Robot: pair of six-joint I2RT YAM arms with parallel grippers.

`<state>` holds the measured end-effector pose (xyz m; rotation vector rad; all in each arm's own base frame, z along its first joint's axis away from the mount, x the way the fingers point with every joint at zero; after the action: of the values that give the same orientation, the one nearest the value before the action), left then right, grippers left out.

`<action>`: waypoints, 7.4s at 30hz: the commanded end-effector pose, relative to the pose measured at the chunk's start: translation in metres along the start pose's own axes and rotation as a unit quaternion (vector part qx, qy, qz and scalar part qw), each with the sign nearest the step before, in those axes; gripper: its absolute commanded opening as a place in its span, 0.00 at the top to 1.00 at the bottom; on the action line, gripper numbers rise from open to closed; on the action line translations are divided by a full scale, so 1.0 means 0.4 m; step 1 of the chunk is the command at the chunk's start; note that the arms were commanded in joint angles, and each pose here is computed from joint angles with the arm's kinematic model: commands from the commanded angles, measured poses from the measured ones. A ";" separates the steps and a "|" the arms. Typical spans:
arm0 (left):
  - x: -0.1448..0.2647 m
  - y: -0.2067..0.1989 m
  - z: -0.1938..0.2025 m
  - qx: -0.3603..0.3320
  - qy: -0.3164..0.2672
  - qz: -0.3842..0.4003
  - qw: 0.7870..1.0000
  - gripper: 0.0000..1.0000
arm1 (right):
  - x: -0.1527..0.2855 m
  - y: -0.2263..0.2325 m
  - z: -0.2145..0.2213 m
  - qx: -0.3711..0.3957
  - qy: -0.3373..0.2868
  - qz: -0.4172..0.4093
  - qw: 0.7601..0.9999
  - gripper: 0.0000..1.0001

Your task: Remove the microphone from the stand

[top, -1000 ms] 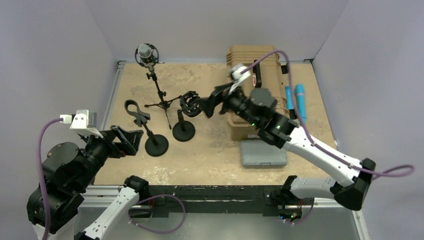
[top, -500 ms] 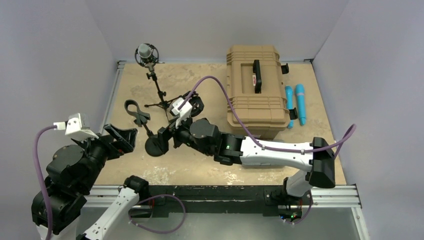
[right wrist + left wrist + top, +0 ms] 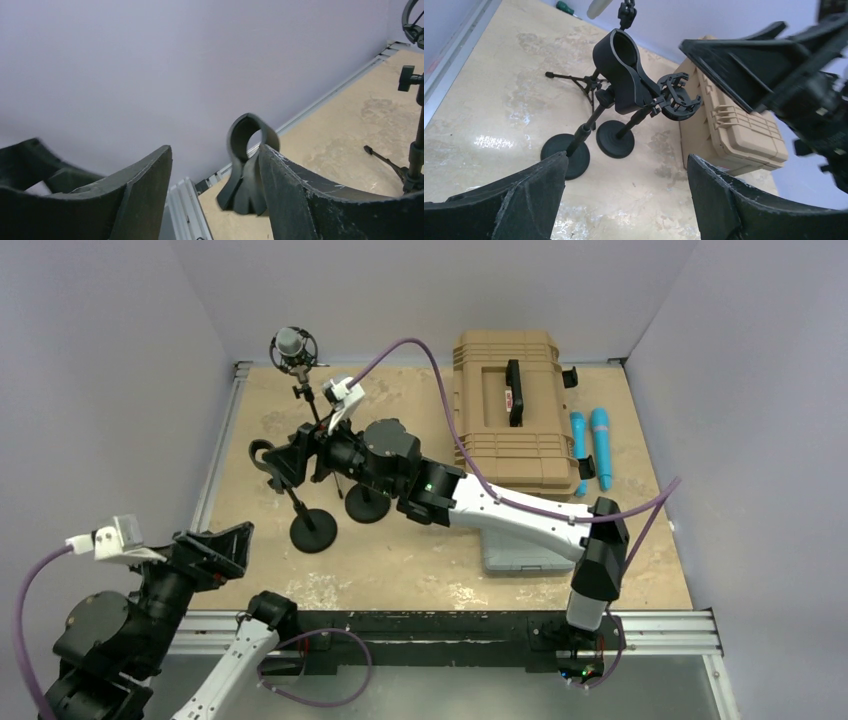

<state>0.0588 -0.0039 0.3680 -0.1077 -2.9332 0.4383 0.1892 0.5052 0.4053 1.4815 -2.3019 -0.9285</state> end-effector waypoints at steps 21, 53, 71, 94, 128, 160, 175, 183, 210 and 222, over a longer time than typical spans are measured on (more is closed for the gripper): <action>0.023 -0.020 0.008 0.014 -0.014 0.044 0.999 0.14 | -0.085 -0.234 0.241 -0.036 0.125 0.042 0.991 0.66; 0.003 -0.022 0.041 0.013 0.006 0.045 0.999 0.14 | -0.004 -0.451 0.461 0.077 0.203 0.219 0.951 0.64; -0.027 -0.032 0.056 0.005 0.031 0.046 0.998 0.13 | 0.040 -0.158 0.102 0.082 0.087 0.107 0.987 0.21; 0.022 0.034 0.046 0.062 -0.040 -0.010 0.997 0.14 | 0.010 -0.132 0.192 0.190 0.048 0.175 0.965 0.01; 0.058 0.057 0.095 0.052 -0.017 -0.010 0.998 0.15 | -0.102 -0.215 0.185 0.419 0.126 0.131 0.889 0.04; 0.019 0.040 0.112 0.050 0.008 -0.006 0.999 0.14 | 0.061 -0.139 0.123 0.296 0.158 0.099 0.937 1.00; -0.020 0.028 0.134 0.047 0.025 -0.003 0.999 0.14 | 0.255 -0.233 0.075 0.315 0.167 0.215 0.909 1.00; -0.066 0.006 0.151 0.038 0.054 0.005 0.998 0.14 | 0.328 -0.277 0.032 0.328 0.145 0.279 0.891 1.00; -0.517 -0.122 -0.041 -0.028 0.069 -0.073 0.995 0.00 | 0.303 -0.200 0.033 0.231 0.111 0.211 0.943 0.20; -0.766 -0.038 -0.042 -0.002 0.085 -0.015 0.996 0.03 | 0.407 -0.157 -0.054 0.212 0.059 0.173 0.960 0.11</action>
<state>0.3403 -0.0332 0.3070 0.1693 -2.6131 0.4035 0.1740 0.3425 0.3510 1.1186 -2.6570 -0.1575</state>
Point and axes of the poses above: each gripper's point midway between its finger pads, its own x axis back along the fingers, its own y axis along the line the jaws close on, z = x × y, the point moved 3 cm from there along x, back along the fingers, and after that the axes turned 12 degrees about -x, right-handed, at the moved point
